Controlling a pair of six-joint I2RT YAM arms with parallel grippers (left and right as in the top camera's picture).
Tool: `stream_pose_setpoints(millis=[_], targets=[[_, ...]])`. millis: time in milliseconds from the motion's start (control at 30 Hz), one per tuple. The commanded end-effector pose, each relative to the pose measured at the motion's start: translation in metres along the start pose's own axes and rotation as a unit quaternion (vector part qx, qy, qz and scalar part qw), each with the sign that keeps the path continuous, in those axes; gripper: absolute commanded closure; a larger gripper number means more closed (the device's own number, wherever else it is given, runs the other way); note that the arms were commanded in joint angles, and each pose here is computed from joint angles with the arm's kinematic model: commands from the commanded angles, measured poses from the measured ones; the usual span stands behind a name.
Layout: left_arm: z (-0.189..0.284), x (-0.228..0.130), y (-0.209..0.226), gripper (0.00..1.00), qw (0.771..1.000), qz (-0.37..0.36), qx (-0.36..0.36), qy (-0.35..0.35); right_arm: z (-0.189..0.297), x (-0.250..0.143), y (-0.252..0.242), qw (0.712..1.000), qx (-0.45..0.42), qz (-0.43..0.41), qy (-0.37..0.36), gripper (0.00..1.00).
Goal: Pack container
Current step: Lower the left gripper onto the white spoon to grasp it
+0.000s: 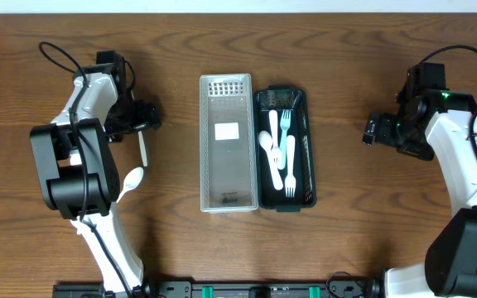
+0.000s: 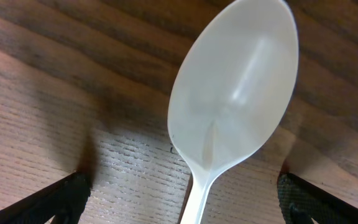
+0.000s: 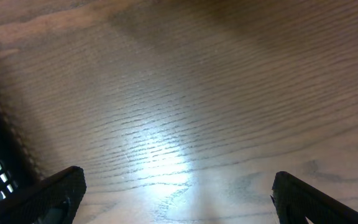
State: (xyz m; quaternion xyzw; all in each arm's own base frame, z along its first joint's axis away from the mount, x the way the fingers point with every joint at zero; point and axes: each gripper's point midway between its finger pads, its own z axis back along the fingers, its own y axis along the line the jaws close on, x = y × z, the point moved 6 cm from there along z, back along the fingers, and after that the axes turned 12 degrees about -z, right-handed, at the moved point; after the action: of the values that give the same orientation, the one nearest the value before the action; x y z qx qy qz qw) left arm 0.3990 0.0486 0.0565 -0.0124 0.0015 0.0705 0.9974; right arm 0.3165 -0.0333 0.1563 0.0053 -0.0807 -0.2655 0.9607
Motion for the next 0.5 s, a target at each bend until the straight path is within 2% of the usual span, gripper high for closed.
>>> stream_pose_setpoints(millis=[0,67,167,333,467], targets=[[-0.0145,-0.0067,-0.0004,0.03,1.0,-0.005,-0.007,0.03,0.0012,0.0007,-0.0037,1.0,-0.007,0.002,-0.004,0.01],[-0.0143,-0.0094,-0.0005,0.09,0.999,-0.004,-0.007,0.037,0.0012,0.0011,-0.0042,1.0,-0.009,0.002,-0.005,0.01],[-0.0141,-0.0123,-0.0004,0.23,0.999,-0.004,-0.007,0.045,0.0012,0.0017,-0.0056,1.0,-0.015,0.002,-0.008,0.01],[-0.0141,-0.0123,-0.0004,0.62,0.999,-0.004,-0.007,0.045,0.0012,0.0021,-0.0058,1.0,-0.016,0.002,-0.01,0.01],[-0.0141,-0.012,-0.0004,0.7,0.999,-0.004,-0.007,0.044,0.0012,0.0022,-0.0058,1.0,-0.016,0.002,-0.01,0.01]])
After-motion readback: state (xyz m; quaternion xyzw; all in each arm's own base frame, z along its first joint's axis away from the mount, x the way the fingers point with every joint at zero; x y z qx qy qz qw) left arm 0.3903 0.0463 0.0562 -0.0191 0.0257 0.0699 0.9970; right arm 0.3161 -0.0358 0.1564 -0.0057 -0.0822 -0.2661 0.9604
